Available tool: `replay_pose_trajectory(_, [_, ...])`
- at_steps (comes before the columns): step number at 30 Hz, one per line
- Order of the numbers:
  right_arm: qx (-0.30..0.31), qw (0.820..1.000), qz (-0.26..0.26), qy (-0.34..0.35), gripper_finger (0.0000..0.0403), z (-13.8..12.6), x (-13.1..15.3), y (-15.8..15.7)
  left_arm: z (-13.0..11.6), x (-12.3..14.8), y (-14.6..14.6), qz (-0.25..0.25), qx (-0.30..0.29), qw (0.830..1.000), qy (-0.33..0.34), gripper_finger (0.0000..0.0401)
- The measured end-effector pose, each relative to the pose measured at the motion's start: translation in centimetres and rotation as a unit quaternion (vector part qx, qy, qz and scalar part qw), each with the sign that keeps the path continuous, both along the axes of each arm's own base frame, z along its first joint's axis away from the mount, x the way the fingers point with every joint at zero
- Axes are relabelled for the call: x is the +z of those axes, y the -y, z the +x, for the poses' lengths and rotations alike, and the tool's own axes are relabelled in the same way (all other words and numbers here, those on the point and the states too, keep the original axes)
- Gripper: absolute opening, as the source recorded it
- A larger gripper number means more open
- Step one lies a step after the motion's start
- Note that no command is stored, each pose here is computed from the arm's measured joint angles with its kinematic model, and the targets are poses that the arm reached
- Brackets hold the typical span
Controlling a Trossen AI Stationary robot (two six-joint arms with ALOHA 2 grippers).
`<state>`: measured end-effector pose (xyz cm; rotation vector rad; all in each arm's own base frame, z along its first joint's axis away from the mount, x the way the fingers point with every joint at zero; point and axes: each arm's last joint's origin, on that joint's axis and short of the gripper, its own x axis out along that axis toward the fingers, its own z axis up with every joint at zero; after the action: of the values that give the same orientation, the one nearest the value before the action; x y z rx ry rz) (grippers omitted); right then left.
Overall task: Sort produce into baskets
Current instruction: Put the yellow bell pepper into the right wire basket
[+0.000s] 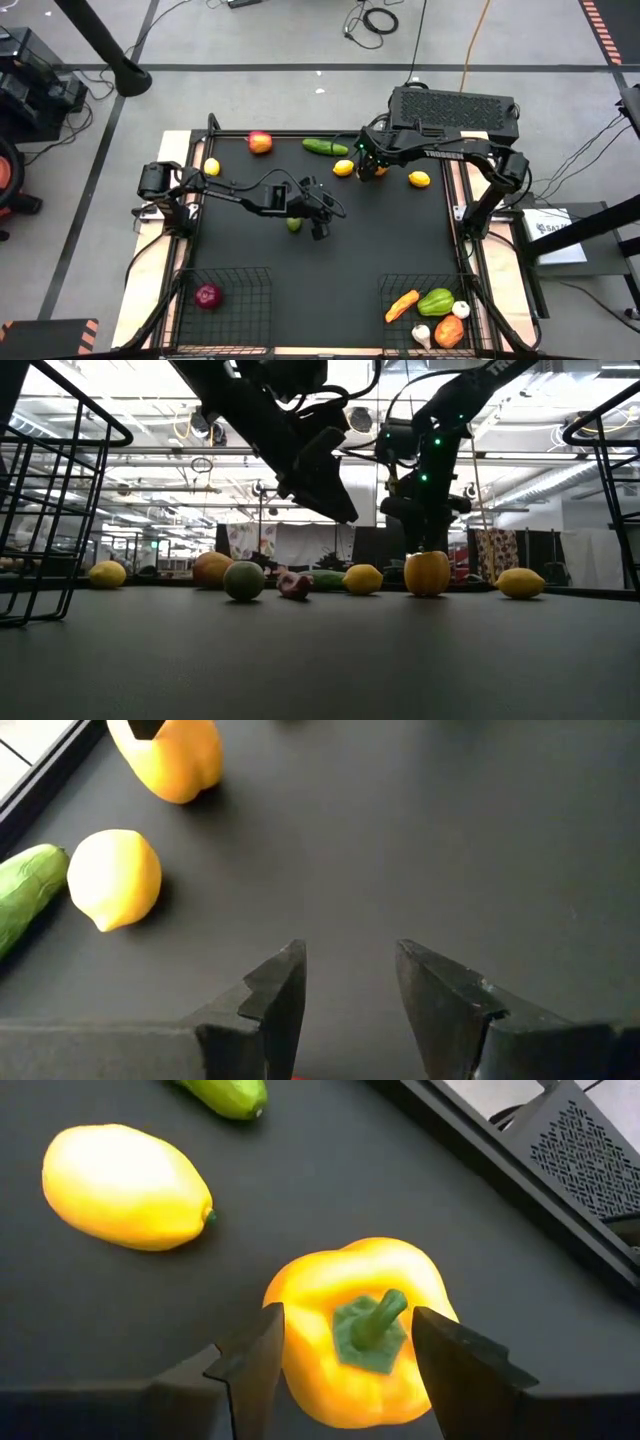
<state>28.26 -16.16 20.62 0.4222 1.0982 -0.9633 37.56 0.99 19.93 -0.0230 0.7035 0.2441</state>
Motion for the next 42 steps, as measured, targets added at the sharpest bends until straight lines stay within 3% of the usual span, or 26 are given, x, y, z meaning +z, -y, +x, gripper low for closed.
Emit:
replay_pose_trajectory(9, [-0.008, 1.000, -0.006, 0.009, 0.0204, -0.28, 0.24, 0.65, 0.00, -0.01, 0.00, 0.000, 0.000, 1.000, 0.000, 0.0164])
replay_pose_trajectory(31, [-0.019, 1.000, -0.019, 0.006, 0.0089, -0.39, 0.29, 0.91, 0.02, -0.01, 0.06, -0.007, -0.009, 1.000, 0.000, 0.0164])
replay_pose_trajectory(42, [-0.017, 1.000, -0.014, -0.001, 0.0080, -0.51, 0.23, 0.82, 0.02, -0.02, 0.06, -0.007, -0.008, 1.000, 0.000, 0.0164])
